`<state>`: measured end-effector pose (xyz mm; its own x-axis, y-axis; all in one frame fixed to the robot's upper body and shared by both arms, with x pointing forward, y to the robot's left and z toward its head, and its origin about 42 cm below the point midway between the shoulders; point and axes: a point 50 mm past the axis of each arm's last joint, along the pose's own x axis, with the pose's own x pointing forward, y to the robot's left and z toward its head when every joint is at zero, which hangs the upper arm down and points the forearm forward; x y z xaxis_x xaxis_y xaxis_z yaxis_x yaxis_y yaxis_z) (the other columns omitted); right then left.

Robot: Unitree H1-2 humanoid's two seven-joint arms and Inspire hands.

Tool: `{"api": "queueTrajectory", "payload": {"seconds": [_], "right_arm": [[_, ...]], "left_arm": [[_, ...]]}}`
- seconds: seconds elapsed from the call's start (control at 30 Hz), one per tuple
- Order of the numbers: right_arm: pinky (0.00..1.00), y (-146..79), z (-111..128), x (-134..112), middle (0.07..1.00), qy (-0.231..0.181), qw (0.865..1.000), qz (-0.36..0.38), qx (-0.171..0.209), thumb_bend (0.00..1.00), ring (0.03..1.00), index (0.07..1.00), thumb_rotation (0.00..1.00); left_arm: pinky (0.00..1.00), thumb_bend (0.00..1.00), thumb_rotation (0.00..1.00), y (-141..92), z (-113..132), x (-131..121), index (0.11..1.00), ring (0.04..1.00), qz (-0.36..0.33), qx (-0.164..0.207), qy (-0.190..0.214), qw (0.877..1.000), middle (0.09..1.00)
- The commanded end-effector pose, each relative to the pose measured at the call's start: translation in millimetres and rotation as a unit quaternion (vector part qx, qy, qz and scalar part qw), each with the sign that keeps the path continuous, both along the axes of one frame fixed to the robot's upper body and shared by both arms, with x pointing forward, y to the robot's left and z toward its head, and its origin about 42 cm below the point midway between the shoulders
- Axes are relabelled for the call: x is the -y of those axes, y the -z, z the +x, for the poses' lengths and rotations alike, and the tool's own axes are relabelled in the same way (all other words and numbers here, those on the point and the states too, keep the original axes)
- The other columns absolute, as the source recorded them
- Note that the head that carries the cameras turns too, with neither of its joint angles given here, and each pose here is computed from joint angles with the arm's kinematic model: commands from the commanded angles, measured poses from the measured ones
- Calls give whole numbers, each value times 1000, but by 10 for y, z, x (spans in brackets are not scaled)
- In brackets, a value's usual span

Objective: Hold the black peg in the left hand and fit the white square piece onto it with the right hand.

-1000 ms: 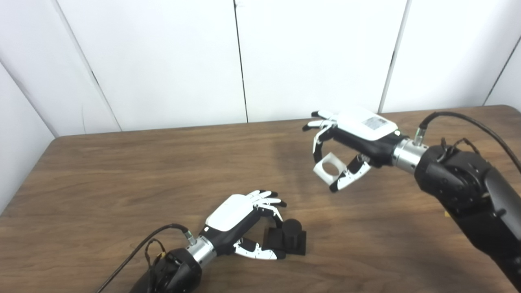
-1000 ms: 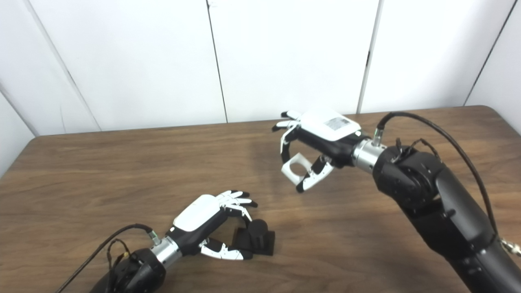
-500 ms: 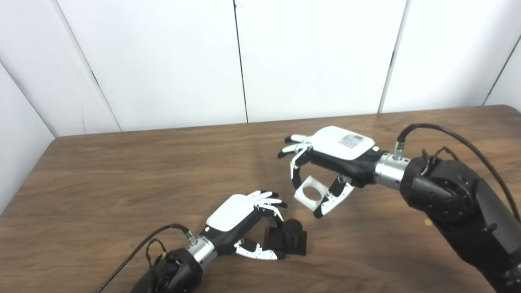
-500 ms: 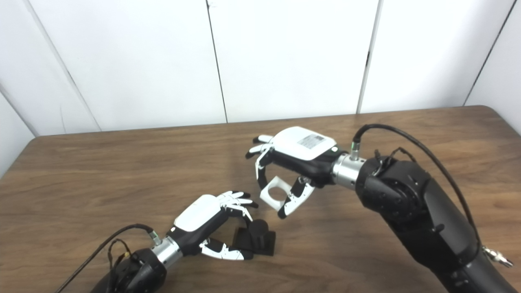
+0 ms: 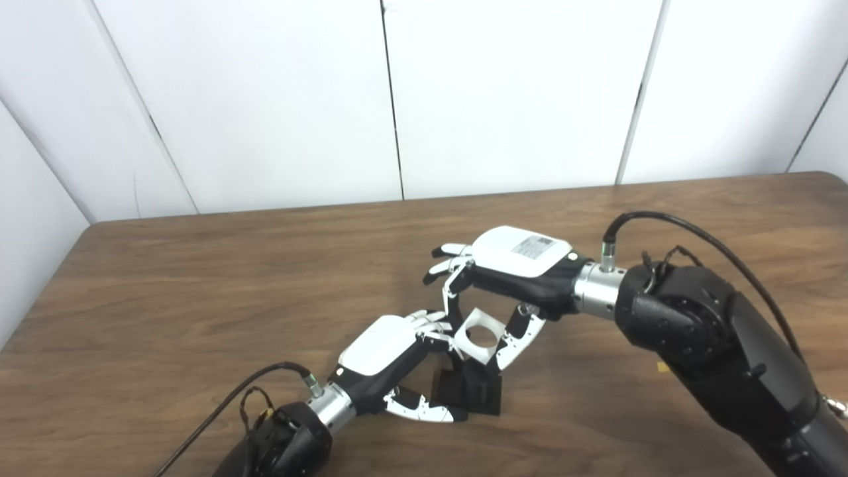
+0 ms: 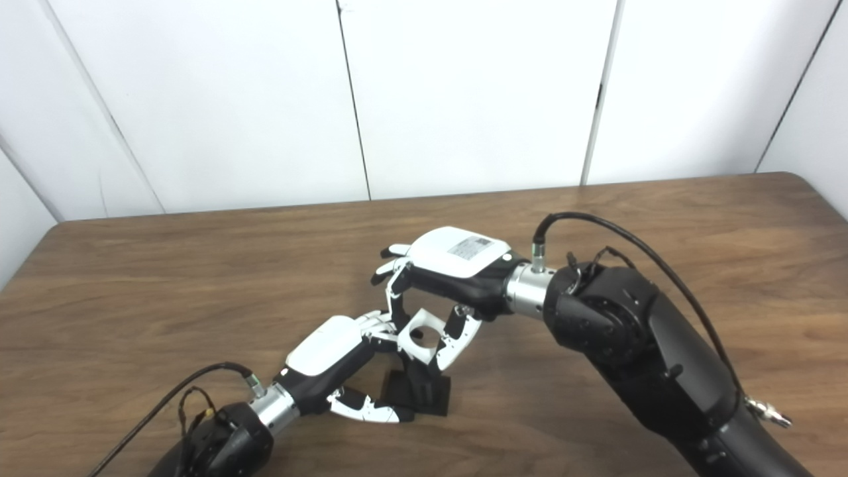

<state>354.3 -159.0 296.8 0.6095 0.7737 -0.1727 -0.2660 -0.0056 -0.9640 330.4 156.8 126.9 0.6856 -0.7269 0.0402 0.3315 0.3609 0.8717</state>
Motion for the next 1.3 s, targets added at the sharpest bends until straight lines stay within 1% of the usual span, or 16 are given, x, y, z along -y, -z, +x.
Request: {"api": "queueTrajectory", "payload": {"seconds": [0.0, 0.17, 0.37, 0.57, 0.7, 0.97, 1.07, 1.27], "right_arm": [[889, -203, 65, -64, 876, -9, 999, 2, 30, 525, 975, 488, 145], [885, -152, 70, -74, 877, -10, 1000, 0, 17, 525, 976, 489, 146], [882, -97, 66, -79, 876, -14, 1000, -2, 9, 525, 973, 489, 146], [896, -65, 38, -75, 877, -15, 1000, -3, -1, 525, 977, 489, 146], [898, -50, 22, -72, 878, -18, 1000, -4, -4, 525, 976, 489, 146], [893, -64, 5, -84, 880, -23, 1000, -1, -9, 525, 974, 488, 146], [897, -75, 1, -78, 880, -23, 1000, -1, -11, 525, 977, 488, 146], [888, -98, -24, -57, 882, -24, 1000, -9, -13, 525, 979, 488, 148]], "left_arm": [[942, 551, 362, -2, 40, 82, 532, 931, 19, 7, 14, 1000, 847], [948, 549, 347, -10, 48, 101, 534, 936, 24, 9, 16, 1000, 856], [954, 557, 319, -24, 56, 110, 533, 937, 23, 8, 15, 1000, 854], [938, 552, 327, -31, 62, 108, 527, 925, 21, 12, 14, 1000, 854], [943, 548, 357, -38, 70, 101, 538, 926, 28, 11, 15, 999, 853], [947, 556, 346, -6, 83, 95, 538, 920, 25, 7, 11, 1000, 850], [949, 552, 362, 1, 90, 89, 541, 922, 26, 5, 11, 1000, 853], [951, 545, 345, -11, 89, 85, 529, 924, 23, 4, 8, 1000, 854]]}}
